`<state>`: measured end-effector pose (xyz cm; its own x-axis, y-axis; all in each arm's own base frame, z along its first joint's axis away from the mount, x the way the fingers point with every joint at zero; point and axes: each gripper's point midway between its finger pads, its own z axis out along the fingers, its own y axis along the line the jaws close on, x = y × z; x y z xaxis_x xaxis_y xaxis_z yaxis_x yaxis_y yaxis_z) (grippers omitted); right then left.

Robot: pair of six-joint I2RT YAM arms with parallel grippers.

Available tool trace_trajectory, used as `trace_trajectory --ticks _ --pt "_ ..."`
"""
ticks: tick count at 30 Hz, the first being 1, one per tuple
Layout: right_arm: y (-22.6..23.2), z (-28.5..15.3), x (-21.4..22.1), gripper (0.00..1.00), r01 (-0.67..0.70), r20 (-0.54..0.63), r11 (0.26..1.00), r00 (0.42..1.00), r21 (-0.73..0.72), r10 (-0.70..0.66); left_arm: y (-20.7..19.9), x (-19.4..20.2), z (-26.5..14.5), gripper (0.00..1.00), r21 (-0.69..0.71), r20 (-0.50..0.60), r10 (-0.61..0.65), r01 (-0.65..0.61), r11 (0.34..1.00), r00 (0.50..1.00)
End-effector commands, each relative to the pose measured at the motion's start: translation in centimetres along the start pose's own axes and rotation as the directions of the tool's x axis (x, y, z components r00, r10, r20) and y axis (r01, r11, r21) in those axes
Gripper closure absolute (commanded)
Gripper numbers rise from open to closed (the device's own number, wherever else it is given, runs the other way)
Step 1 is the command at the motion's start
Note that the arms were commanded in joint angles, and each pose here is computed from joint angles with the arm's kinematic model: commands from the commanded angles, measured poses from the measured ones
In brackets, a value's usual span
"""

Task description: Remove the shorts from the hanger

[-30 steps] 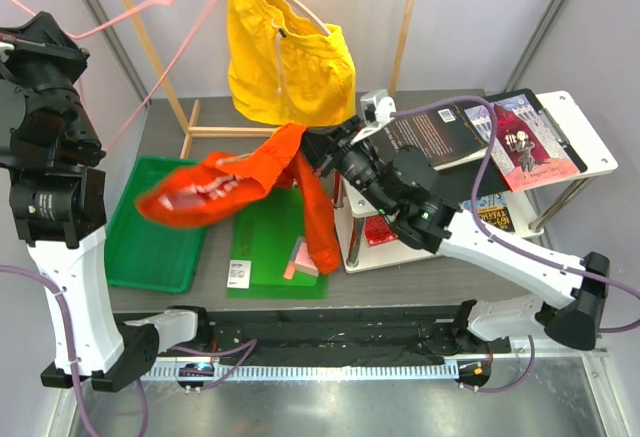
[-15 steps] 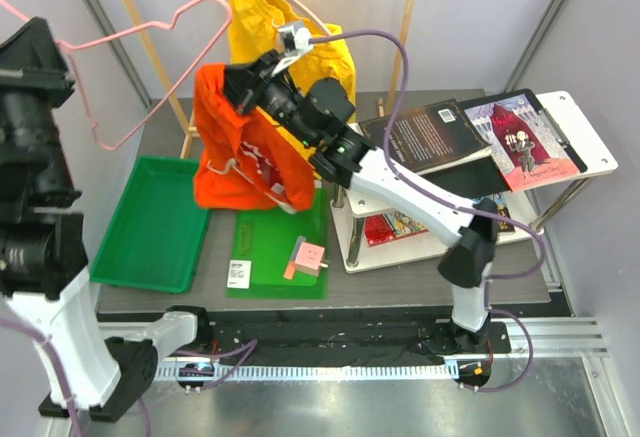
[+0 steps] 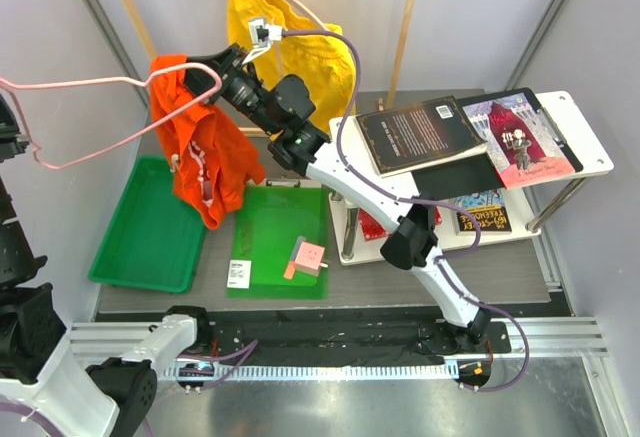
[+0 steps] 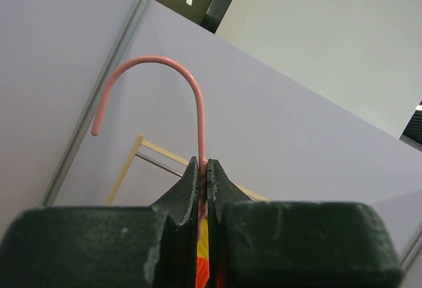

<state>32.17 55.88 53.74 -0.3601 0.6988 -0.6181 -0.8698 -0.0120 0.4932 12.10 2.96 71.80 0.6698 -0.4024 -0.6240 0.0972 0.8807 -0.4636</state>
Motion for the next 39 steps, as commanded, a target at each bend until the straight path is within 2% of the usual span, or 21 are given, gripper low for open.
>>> trace_trajectory --ticks 1,2,4,7,9,10,13,17,22,32,37,39 --pt "-5.3 -2.4 11.4 0.99 -0.098 -0.156 0.995 0.983 0.034 0.102 0.4 3.1 1.0 1.0 0.016 -0.082 0.089 -0.088 0.996 0.993" --pt "-5.0 -2.6 12.5 0.99 -0.08 -0.172 0.995 0.981 0.054 0.088 0.5 3.3 1.0 1.0 0.015 -0.089 0.094 -0.093 0.996 0.992" --pt "-5.3 -3.6 13.7 0.99 0.044 -0.236 0.993 0.972 0.107 -0.017 0.7 4.2 1.1 1.0 0.016 -0.111 0.1 -0.099 0.995 0.989" --pt "-6.2 -4.7 14.0 0.99 0.189 -0.29 0.959 0.949 0.209 -0.124 0.9 4.8 1.1 1.0 0.012 -0.123 0.1 -0.099 0.995 0.987" --pt "-6.2 -4.5 11.7 0.99 0.247 -0.284 0.928 0.944 0.28 -0.165 1.2 5.0 1.0 1.0 -0.001 -0.127 0.093 -0.094 0.996 0.988" --pt "-6.3 -5.1 11.6 0.99 0.312 -0.33 0.904 0.92 0.293 -0.211 1.5 5.1 1.1 1.0 -0.019 -0.127 0.089 -0.093 0.996 0.988" --pt "-4.3 -5.4 9.9 0.99 0.377 -0.331 0.881 0.902 0.285 -0.279 1.5 4.8 0.8 1.0 -0.02 -0.117 0.081 -0.084 0.996 0.99" --pt "-3.5 -5.4 11.9 0.99 0.44 -0.406 0.856 0.859 0.272 -0.313 1.0 4.5 0.6 1.0 -0.003 -0.12 0.061 -0.061 0.998 0.991" --pt "-2.9 -5.5 15.9 0.99 0.457 -0.449 0.858 0.833 0.232 -0.323 0.8 4.3 0.5 1.0 0.006 -0.121 0.071 -0.071 0.997 0.99" --pt "-5.7 -6.8 21.7 0.99 0.483 -0.502 0.841 0.805 0.243 -0.318 1.3 4.1 0.1 1.0 0.003 -0.115 0.123 -0.124 0.992 0.986" --pt "-7.2 -7.6 22.9 0.91 0.501 -0.515 0.821 0.797 0.273 -0.316 2.0 6.1 0.2 1.0 -0.007 -0.159 0.126 -0.129 0.992 0.979" --pt "-8.2 -8.3 24.1 0.83 0.512 -0.543 0.813 0.781 0.277 -0.307 2.2 6.8 0.1 1.0 -0.007 -0.176 0.127 -0.13 0.991 0.976"
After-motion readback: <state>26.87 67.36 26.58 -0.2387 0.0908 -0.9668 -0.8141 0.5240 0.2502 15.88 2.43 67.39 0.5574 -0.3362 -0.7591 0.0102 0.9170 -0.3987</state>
